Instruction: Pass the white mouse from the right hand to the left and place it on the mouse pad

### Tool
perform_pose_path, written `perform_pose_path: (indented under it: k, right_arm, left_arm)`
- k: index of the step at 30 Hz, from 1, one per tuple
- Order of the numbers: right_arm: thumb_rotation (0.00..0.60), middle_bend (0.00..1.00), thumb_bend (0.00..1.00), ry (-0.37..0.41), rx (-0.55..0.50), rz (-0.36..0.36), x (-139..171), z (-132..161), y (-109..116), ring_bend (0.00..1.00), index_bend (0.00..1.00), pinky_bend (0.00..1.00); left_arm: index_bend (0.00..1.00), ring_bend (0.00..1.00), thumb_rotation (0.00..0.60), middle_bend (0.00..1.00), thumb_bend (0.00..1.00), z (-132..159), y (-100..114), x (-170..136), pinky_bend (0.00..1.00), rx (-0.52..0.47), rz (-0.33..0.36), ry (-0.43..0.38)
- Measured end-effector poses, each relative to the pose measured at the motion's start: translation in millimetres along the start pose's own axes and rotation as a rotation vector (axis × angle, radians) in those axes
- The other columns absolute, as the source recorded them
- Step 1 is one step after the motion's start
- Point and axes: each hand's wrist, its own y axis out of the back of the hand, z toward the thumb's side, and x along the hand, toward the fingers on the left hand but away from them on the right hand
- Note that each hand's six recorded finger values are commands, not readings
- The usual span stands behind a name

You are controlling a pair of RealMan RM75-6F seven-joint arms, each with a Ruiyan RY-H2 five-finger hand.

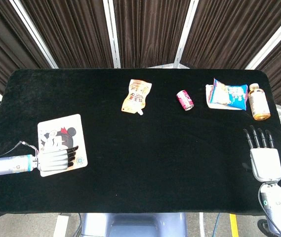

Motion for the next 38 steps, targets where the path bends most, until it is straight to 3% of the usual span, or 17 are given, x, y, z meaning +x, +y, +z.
perform_pose_path:
  k: [2,11,15,18,23,30,34,38]
  right_arm:
    - [0.600,0.00,0.00,0.001,-0.002,-0.003,0,0,1,0.00,0.00,0.00]
    - [0.600,0.00,0.00,0.015,-0.017,-0.018,3,1,7,0.00,0.00,0.00]
    - [0.600,0.00,0.00,0.025,-0.024,-0.026,5,3,10,0.00,0.00,0.00]
    - [0.600,0.00,0.00,0.038,-0.030,-0.035,7,5,13,0.00,0.00,0.00]
    - [0.600,0.00,0.00,0.055,-0.047,-0.048,9,7,18,0.00,0.00,0.00]
    - [0.600,0.00,0.00,0.073,-0.061,-0.060,11,8,23,0.00,0.00,0.00]
    - [0.600,0.00,0.00,0.084,-0.070,-0.066,12,8,26,0.00,0.00,0.00]
    - [0.600,0.00,0.00,0.088,-0.080,-0.068,13,7,28,0.00,0.00,0.00]
  left_arm:
    - [0.00,0.00,0.600,0.00,0.00,-3,-2,-1,0.00,0.028,-0.011,0.009]
    - [0.00,0.00,0.600,0.00,0.00,-21,-7,-21,0.00,0.101,-0.050,0.104]
    - [0.00,0.00,0.600,0.00,0.00,-34,1,-30,0.00,0.072,-0.007,0.227]
    - [0.00,0.00,0.600,0.00,0.00,-50,11,-41,0.00,0.013,0.052,0.388]
    - [0.00,0.00,0.600,0.00,0.00,-61,28,-59,0.00,-0.151,0.172,0.627]
    - [0.00,0.00,0.600,0.00,0.00,-49,55,-80,0.00,-0.457,0.296,0.905]
    - [0.00,0.00,0.600,0.00,0.00,-30,67,-98,0.00,-0.656,0.280,1.087]
    - [0.00,0.00,0.600,0.00,0.00,-6,68,-120,0.00,-0.811,0.179,1.256]
